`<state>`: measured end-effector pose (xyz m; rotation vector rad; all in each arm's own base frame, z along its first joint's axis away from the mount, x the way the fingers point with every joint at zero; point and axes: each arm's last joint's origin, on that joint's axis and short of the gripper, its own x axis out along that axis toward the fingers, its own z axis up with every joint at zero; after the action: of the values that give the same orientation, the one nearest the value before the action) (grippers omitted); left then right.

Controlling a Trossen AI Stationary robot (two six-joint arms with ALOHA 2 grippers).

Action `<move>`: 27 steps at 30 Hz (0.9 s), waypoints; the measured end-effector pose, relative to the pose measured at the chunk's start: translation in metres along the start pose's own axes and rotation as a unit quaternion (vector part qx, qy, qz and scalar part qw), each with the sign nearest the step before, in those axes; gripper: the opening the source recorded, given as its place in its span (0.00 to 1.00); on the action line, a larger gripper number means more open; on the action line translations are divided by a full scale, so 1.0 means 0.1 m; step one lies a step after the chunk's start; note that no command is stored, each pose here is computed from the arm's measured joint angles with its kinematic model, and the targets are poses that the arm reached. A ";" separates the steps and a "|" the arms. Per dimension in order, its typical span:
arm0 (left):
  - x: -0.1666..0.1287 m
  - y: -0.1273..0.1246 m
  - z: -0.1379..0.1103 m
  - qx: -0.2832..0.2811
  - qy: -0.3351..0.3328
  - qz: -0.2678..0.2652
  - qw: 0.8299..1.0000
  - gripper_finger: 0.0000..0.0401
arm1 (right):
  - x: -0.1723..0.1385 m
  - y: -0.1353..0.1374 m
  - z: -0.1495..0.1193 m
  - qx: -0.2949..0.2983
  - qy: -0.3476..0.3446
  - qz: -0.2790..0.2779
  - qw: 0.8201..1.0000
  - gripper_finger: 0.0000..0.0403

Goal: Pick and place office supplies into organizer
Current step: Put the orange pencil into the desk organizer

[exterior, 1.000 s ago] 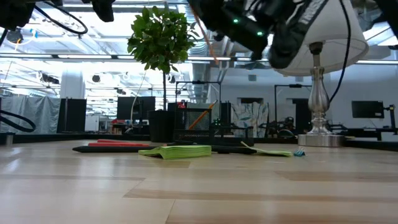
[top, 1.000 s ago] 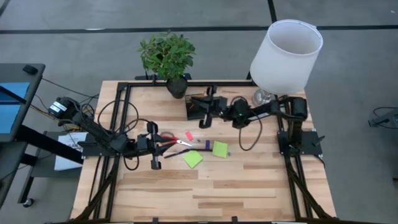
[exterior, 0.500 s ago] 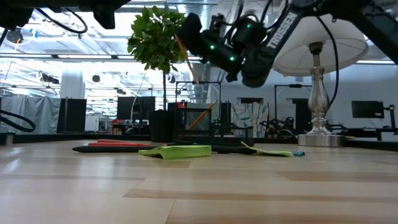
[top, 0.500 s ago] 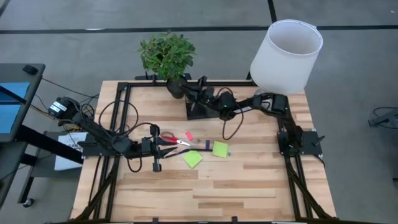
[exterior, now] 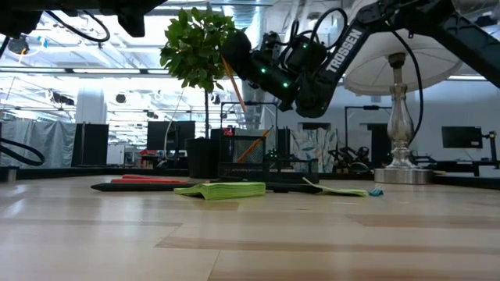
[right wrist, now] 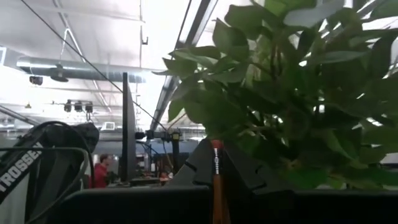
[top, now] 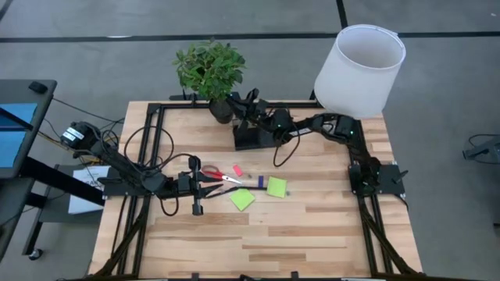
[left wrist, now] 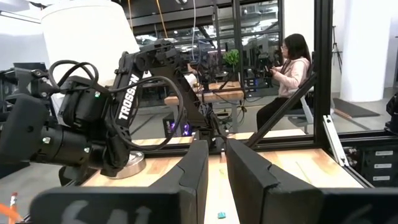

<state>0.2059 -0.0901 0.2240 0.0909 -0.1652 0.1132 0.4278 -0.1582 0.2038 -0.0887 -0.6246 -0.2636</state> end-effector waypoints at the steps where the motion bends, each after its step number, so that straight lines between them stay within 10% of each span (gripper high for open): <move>1: 0.00 0.00 0.00 0.000 0.000 0.000 1.000 0.13 | 0.00 -0.02 0.00 -0.001 0.000 -0.002 1.000 0.00; 27: 0.00 0.00 0.00 0.002 0.000 -0.001 1.000 0.13 | -0.03 -0.24 -0.04 -0.001 0.029 0.013 0.999 0.00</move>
<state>0.2059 -0.0902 0.2241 0.0941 -0.1653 0.1119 0.4215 -0.1812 0.1994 -0.0908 -0.5654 -0.2409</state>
